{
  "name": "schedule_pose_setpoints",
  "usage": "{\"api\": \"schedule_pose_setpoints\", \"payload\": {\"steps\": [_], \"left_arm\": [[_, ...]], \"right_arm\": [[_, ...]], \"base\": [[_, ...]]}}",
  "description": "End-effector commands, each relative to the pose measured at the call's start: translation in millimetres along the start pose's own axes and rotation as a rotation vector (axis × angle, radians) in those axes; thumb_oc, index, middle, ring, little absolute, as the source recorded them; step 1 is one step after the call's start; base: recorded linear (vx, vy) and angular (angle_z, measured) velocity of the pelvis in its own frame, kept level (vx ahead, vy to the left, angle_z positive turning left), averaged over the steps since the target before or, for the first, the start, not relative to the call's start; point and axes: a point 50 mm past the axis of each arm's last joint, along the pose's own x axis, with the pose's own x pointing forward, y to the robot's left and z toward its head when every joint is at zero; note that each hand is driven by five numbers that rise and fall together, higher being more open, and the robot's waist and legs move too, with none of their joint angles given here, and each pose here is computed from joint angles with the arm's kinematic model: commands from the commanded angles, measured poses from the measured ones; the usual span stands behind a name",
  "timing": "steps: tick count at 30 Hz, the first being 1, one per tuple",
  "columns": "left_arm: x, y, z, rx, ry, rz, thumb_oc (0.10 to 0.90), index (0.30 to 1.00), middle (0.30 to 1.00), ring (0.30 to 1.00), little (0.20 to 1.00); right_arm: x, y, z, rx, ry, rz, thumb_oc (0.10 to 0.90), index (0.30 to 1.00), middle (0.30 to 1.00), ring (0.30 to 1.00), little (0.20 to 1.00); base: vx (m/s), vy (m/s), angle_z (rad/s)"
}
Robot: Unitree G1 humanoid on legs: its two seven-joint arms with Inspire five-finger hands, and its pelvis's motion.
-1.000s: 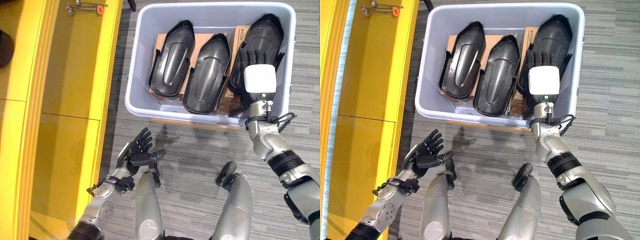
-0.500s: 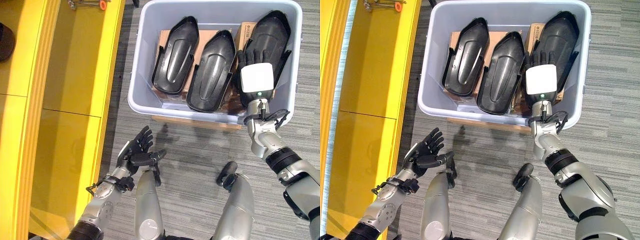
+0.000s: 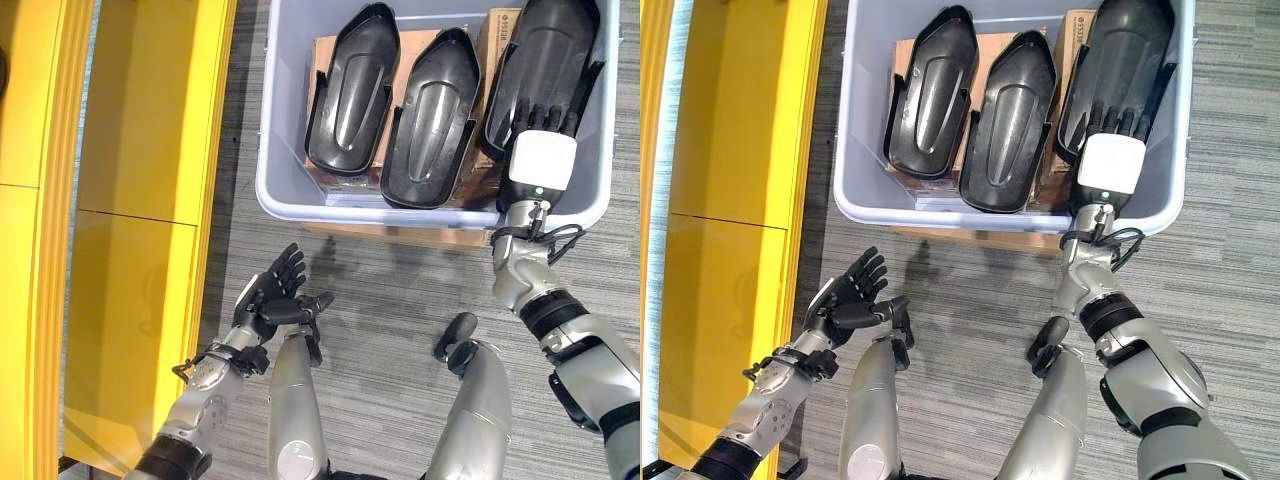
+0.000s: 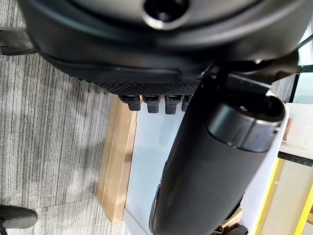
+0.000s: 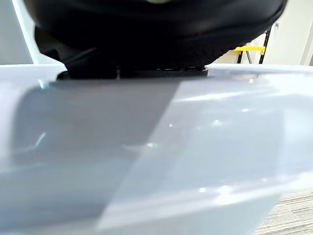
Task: Move parts from the plastic box to the shelf.
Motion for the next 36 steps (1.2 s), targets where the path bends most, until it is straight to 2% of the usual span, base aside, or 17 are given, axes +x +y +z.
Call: {"api": "schedule_pose_setpoints", "payload": {"steps": [1,6,13,15,16,18,23,33,36], "left_arm": [[4,-7,31,0.054,-0.139,-0.057,0.900,1.000,1.000,1.000,1.000],[5,-5,33,0.065,-0.138,-0.055,0.900,1.000,1.000,1.000,1.000],[8,-4,34,0.063,-0.136,-0.048,0.900,1.000,1.000,1.000,1.000],[7,-3,34,0.065,-0.134,-0.051,0.900,1.000,1.000,1.000,1.000],[7,-3,33,0.066,-0.135,-0.055,0.900,1.000,1.000,1.000,1.000],[7,-2,32,0.063,-0.136,-0.058,0.900,1.000,1.000,1.000,1.000],[5,0,32,0.075,-0.141,-0.078,0.900,1.000,1.000,1.000,1.000],[8,-4,30,0.082,-0.157,-0.118,0.900,1.000,1.000,1.000,1.000],[9,-6,29,0.079,-0.160,-0.132,0.900,1.000,1.000,1.000,1.000]], "right_arm": [[5,7,-20,-0.049,0.078,0.076,0.900,1.000,1.000,1.000,1.000],[4,12,-19,-0.058,0.061,0.116,0.900,1.000,1.000,1.000,1.000],[12,2,-20,-0.250,0.012,0.074,0.900,1.000,1.000,1.000,1.000],[13,3,-21,-0.257,0.016,0.089,0.900,1.000,1.000,1.000,1.000],[13,3,-22,-0.263,0.021,0.099,0.786,0.841,0.841,0.841,0.841],[11,8,-25,-0.259,0.040,0.138,0.400,0.300,0.300,0.300,0.300],[5,20,-30,-0.257,0.072,0.194,0.400,0.300,0.300,0.300,0.300],[3,25,-38,-0.255,0.141,0.193,0.400,0.300,0.300,0.300,0.300],[0,29,-44,-0.155,0.226,0.189,0.400,0.300,0.300,0.300,0.300]], "base": [[0.00,0.000,0.00],[0.00,0.000,0.00],[0.00,-0.009,0.01],[0.00,-0.031,0.04],[0.00,0.000,0.00],[0.00,-0.015,0.00],[0.00,-0.021,0.00],[-0.02,-0.014,0.02],[-0.04,-0.009,0.02]]}}
